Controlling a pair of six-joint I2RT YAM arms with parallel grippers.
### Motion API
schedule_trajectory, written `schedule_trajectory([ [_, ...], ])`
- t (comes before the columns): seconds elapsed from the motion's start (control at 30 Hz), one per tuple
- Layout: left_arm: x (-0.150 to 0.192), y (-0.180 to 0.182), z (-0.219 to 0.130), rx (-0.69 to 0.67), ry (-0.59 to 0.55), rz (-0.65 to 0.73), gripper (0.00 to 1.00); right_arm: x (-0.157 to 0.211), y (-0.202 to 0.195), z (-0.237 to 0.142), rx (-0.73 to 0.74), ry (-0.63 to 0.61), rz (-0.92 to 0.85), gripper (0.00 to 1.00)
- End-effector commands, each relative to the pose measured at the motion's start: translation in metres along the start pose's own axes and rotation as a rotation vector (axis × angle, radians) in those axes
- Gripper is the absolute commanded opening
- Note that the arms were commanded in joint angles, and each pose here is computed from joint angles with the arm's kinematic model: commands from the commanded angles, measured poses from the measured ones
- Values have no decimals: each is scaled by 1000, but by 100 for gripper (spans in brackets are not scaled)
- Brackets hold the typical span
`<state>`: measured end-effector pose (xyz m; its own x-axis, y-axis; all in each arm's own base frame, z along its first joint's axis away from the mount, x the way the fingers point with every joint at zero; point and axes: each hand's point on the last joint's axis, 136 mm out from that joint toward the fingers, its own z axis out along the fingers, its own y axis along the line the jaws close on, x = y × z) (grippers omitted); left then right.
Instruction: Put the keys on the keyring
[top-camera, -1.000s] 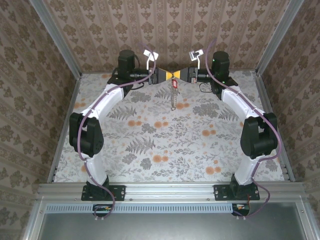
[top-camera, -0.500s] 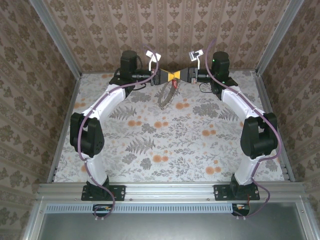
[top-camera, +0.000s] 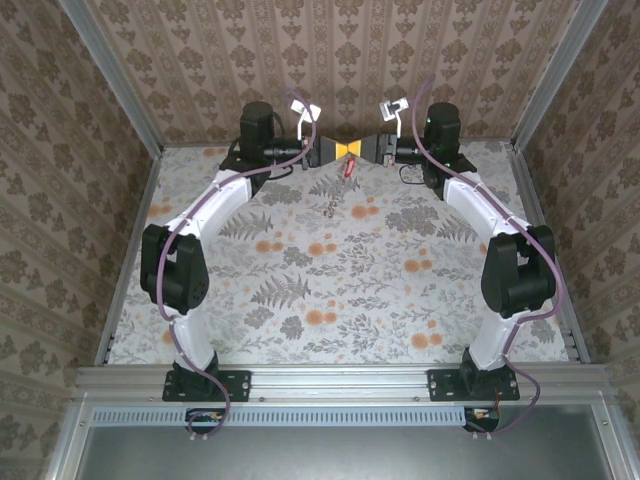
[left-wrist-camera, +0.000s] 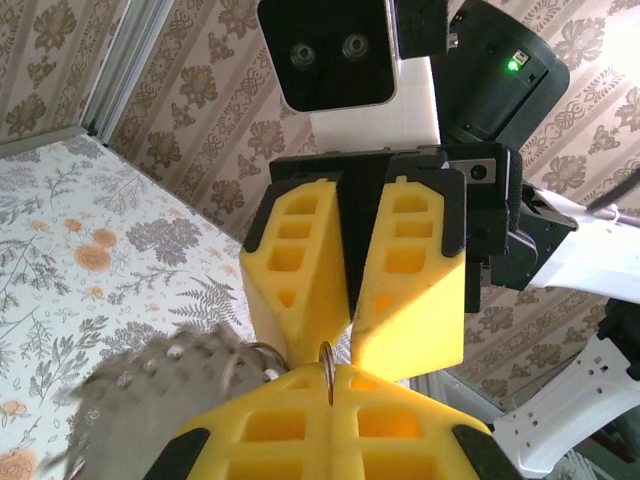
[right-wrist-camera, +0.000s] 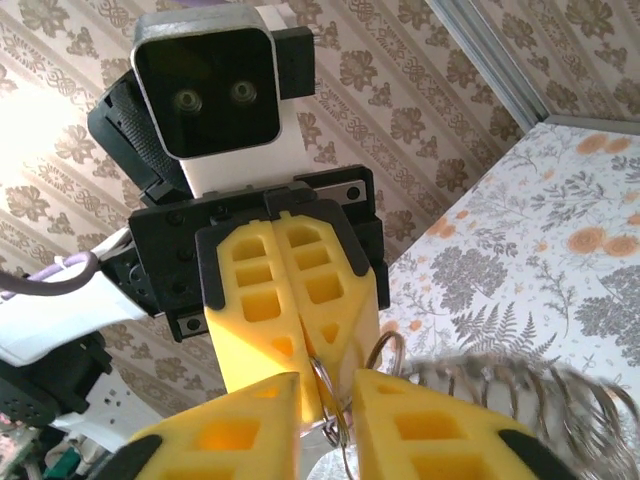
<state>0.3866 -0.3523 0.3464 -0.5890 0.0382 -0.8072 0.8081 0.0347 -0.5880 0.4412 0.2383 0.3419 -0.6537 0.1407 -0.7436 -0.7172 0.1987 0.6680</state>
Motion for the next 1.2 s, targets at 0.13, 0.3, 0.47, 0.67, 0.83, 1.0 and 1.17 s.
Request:
schedule_trajectory([
  [0.13,-17,-16,3,62,-72,13,0,-13,-5,-33,97,-150,-9,41],
  [0.3,-20,-20,3,68,-80,6,0,-6,-13,-45,152,-218,-3,47],
  [0.47,-24,-23,1,59,-94,-5,0,1,-10,-46,126,-226,-15,55],
  [0.67,-19,-32,13,65,-89,-20,0,3,9,-43,108,-228,-60,56],
  [0.83,-19,-32,14,56,-97,-25,0,6,18,-37,153,-219,-91,56],
  [1.0,-21,-32,14,48,-106,-24,0,12,7,-40,292,-254,-105,56],
  [1.17,-24,-34,14,43,-114,-21,0,19,-3,-45,342,-264,-92,55],
])
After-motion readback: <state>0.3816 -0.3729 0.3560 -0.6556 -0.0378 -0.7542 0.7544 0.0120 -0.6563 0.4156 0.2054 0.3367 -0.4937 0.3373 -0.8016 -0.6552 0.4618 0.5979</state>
